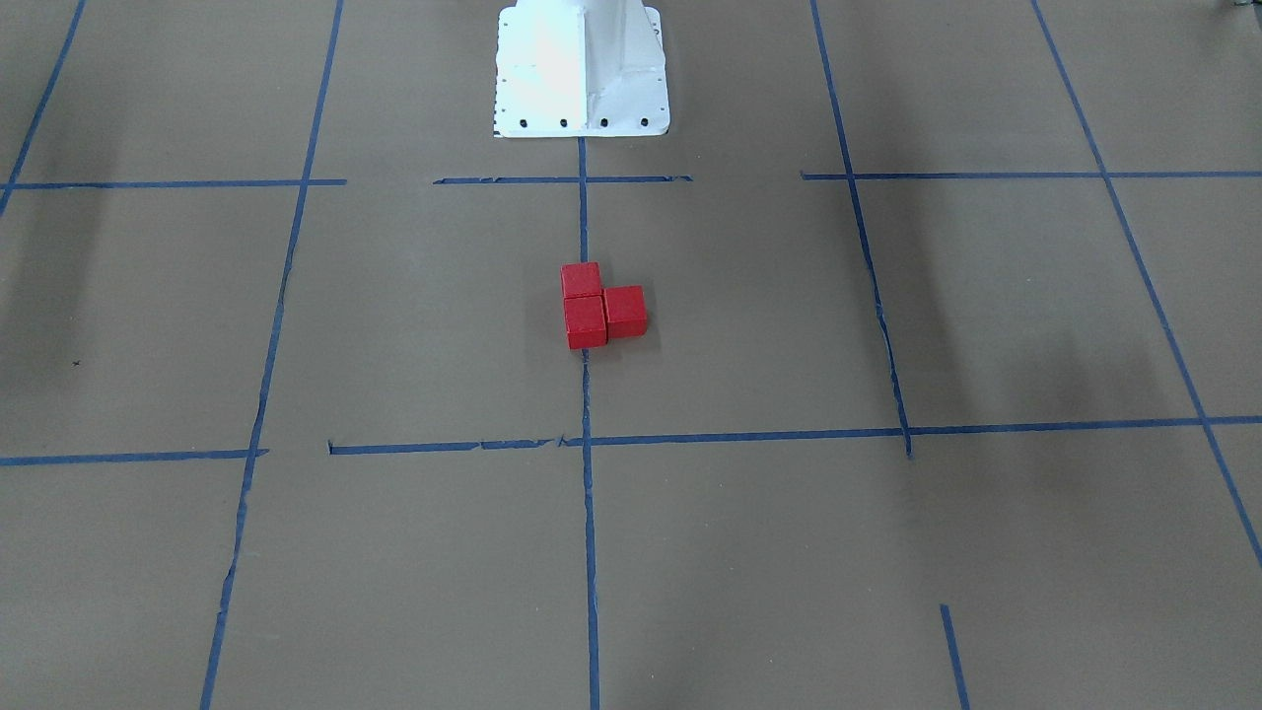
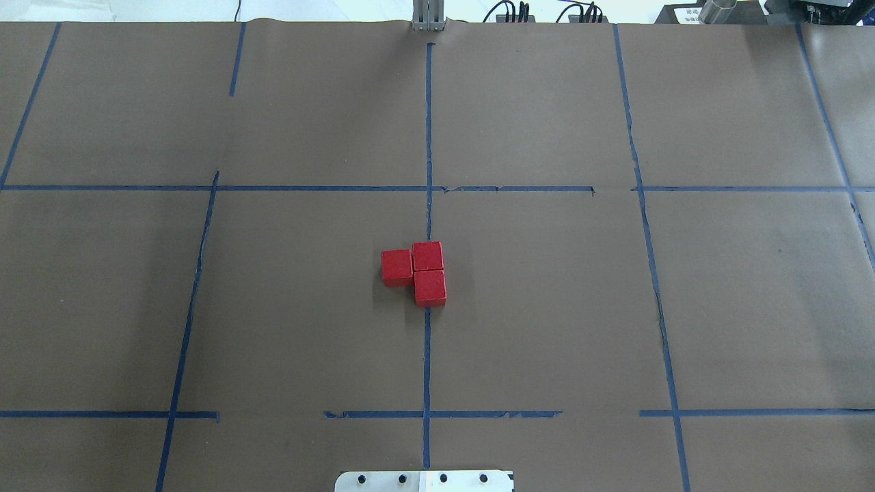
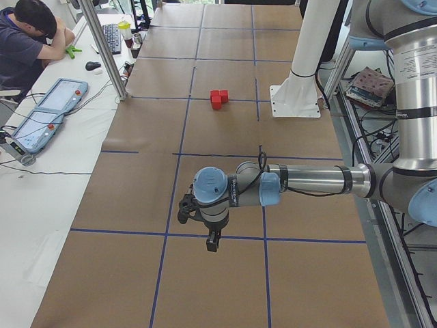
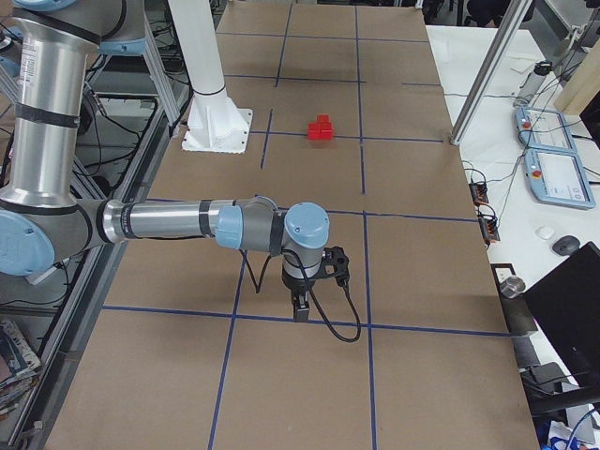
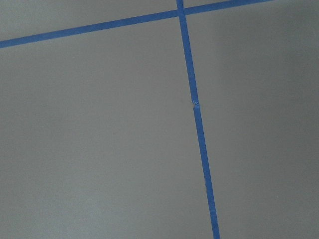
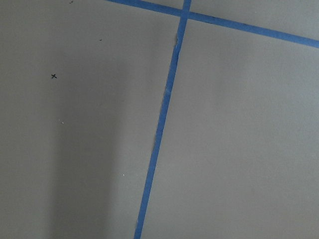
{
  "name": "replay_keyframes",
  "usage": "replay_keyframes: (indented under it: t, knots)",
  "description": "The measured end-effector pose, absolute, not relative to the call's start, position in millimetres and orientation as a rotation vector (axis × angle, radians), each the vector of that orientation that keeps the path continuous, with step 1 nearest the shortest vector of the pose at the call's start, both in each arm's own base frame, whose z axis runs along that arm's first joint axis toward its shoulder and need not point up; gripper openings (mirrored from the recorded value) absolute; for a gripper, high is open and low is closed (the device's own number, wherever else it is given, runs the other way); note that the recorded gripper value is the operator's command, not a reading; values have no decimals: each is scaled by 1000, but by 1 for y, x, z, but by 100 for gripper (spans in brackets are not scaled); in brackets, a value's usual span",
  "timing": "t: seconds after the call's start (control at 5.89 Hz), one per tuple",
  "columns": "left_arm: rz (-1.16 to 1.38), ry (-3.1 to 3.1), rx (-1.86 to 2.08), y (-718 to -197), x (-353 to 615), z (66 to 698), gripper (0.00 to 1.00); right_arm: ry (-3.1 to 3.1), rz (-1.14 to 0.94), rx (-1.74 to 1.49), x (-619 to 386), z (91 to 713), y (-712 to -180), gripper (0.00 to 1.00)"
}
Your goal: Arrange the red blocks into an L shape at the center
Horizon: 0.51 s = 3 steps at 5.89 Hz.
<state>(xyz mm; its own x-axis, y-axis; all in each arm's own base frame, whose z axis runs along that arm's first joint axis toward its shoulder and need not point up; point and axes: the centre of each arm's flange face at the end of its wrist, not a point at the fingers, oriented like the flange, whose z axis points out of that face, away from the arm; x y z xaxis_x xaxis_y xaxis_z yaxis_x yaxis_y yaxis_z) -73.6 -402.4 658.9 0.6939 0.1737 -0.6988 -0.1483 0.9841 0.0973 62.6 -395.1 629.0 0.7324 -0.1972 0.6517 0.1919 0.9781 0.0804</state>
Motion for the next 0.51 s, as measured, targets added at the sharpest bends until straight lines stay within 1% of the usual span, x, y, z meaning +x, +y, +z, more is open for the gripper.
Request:
replay_keyframes:
  t: [0.51]
  knots:
    - [202, 769, 80, -411, -74, 643, 100, -718, -213, 7, 62, 629, -395, 99]
